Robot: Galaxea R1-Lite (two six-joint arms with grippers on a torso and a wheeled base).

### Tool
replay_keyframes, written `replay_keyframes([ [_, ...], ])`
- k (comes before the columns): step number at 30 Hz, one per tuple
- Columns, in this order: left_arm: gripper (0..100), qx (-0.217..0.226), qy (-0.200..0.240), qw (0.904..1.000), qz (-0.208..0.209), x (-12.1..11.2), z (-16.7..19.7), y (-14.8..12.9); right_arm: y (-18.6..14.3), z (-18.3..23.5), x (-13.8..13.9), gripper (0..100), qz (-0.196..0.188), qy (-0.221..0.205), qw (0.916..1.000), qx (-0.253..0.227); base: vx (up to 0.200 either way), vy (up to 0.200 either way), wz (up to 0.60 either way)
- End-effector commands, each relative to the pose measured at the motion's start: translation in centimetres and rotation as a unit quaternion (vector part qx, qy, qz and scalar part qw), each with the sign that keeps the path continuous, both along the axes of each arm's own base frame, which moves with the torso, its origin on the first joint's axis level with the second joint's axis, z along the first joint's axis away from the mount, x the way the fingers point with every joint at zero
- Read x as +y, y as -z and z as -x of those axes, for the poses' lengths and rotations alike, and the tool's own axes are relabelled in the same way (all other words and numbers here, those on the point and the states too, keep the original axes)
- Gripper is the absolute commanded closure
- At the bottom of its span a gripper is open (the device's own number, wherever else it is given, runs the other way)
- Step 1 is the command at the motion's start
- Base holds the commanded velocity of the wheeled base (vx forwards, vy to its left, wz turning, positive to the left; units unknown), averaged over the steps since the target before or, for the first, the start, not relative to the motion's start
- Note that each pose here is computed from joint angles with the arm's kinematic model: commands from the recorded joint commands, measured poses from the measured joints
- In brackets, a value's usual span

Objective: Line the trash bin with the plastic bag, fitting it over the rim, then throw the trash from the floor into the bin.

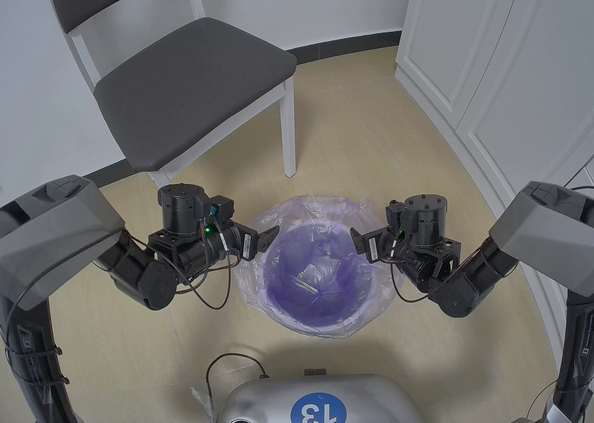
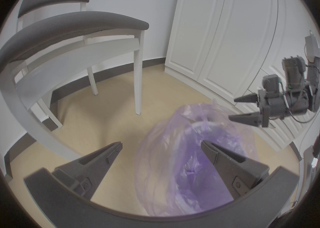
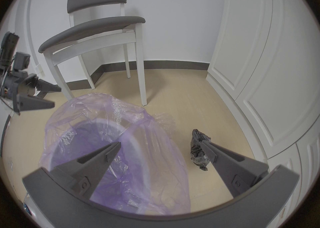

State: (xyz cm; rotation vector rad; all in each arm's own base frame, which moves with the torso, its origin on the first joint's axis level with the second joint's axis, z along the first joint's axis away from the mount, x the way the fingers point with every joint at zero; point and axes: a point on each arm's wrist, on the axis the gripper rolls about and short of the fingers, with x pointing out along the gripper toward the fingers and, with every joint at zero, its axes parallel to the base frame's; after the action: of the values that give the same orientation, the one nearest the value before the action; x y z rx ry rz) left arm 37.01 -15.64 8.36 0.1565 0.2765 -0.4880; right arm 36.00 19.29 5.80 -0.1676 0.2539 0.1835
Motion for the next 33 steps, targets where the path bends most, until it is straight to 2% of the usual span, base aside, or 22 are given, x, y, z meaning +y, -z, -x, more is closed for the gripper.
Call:
replay_keyframes([
  [1, 0, 0.013, -0.007, 0.9999, -0.007, -0.2, -1.7, 1.0, 1.3, -0.7, -0.6, 0, 0.003, 0.010, 0.9999, 0.010, 0.000, 0.000, 0.00],
  [13, 0, 0.020, -0.013, 0.9997, -0.008, 0.1, -4.1, 1.6, 1.1, -2.2, -2.4, 0, 0.002, 0.032, 0.9995, 0.004, 0.000, 0.000, 0.00],
  [23, 0, 0.015, -0.017, 0.9997, -0.010, 1.0, -5.8, 2.3, 1.8, -3.1, -3.0, 0, 0.002, 0.030, 0.9995, 0.008, 0.000, 0.000, 0.00],
  [33, 0, 0.019, -0.016, 0.9996, -0.010, 0.8, -6.5, 3.4, 3.0, -4.3, -3.3, 0, 0.003, 0.025, 0.9996, 0.013, 0.000, 0.000, 0.00],
])
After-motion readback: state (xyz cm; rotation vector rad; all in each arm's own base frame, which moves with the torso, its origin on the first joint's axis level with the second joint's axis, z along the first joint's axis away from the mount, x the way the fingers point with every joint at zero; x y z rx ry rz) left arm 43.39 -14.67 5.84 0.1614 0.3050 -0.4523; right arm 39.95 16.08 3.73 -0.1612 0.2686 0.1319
